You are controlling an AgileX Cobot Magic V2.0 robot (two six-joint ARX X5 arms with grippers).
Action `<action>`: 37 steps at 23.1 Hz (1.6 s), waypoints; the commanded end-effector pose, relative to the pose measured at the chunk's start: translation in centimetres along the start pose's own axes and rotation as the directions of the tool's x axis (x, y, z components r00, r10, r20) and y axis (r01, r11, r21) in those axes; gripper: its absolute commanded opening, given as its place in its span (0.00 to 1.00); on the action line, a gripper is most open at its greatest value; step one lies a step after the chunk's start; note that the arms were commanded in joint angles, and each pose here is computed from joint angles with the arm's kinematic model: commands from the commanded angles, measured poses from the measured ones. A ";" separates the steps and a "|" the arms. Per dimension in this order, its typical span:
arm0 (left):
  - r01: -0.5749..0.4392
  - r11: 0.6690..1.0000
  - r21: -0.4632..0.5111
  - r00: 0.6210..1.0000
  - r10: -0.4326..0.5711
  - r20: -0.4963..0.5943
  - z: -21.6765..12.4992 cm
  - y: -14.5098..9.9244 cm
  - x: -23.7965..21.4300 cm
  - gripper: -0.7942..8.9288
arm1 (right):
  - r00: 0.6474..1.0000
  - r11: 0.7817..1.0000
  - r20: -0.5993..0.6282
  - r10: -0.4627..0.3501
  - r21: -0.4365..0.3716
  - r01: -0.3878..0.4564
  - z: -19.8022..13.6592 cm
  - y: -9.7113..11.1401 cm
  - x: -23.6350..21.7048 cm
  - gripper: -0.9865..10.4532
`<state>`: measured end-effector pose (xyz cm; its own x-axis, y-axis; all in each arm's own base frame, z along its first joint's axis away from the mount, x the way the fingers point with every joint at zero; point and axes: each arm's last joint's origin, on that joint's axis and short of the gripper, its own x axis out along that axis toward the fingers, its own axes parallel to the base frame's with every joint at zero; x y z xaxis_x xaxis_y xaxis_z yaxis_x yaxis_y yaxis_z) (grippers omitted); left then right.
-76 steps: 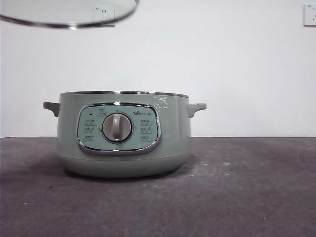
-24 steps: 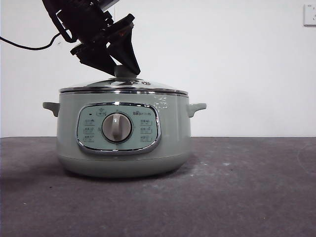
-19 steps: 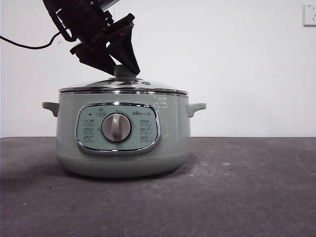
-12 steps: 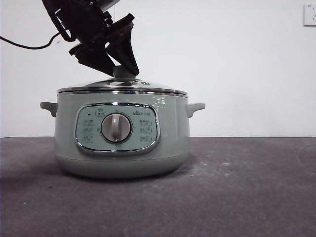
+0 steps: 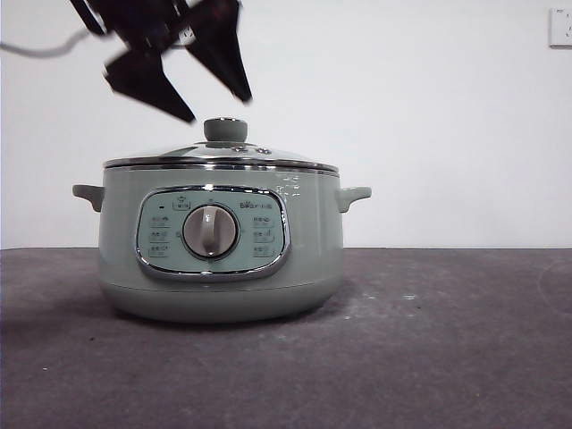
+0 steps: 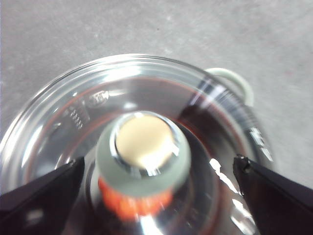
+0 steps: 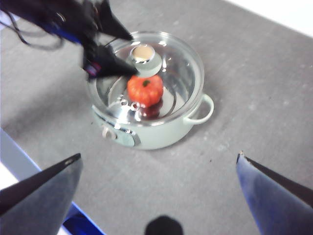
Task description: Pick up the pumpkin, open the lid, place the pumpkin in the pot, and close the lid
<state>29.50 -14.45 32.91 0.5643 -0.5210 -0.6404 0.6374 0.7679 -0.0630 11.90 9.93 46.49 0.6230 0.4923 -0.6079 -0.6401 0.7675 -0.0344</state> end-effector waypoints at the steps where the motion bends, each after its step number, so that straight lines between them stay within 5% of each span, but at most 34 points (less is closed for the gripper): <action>1: 0.006 1.000 0.003 1.000 -0.006 -0.005 0.6 -0.8 -3.4 0.63 | 0.999 1.000 -0.027 0.024 0.009 -0.024 -0.2 0.1 0.0 0.66; 5: 0.089 0.996 -0.020 0.994 -0.090 -0.067 0.5 -2.6 -9.5 0.63 | 0.980 0.985 -0.096 0.175 0.023 -0.174 -0.9 0.5 -0.1 0.65; 7: 0.147 0.989 -0.028 0.986 -0.149 -0.071 0.3 -3.4 -12.1 0.60 | 0.967 0.975 -0.125 0.222 0.033 -0.219 -1.2 0.7 -0.1 0.56; 9: 0.149 0.988 -0.030 0.986 -0.151 -0.076 -0.2 -3.9 -14.2 0.37 | 0.954 0.964 -0.134 0.267 0.041 -0.264 -1.3 0.8 -0.2 0.50; 11: 0.149 0.988 -0.029 0.986 -0.151 -0.075 -0.8 -4.3 -15.6 0.06 | 0.948 0.957 -0.133 0.289 0.044 -0.286 -1.3 0.9 -0.2 0.33; 13: 0.149 0.988 -0.031 0.985 -0.151 -0.081 -1.2 -4.6 -16.4 0.08 | 0.948 0.958 -0.133 0.288 0.039 -0.285 -1.3 0.9 -0.2 0.07; 37: 0.146 0.989 -0.039 0.984 -0.149 -0.100 -1.6 -4.7 -16.8 0.08 | 0.953 0.960 -0.117 0.281 0.032 -0.279 -1.5 0.8 -0.7 0.09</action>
<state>16.22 -8.69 42.76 0.4078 -0.5881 -0.6984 0.6870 0.7015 -0.1895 10.46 9.78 45.73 0.3641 0.6410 -0.6757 -0.7747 0.6111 0.1623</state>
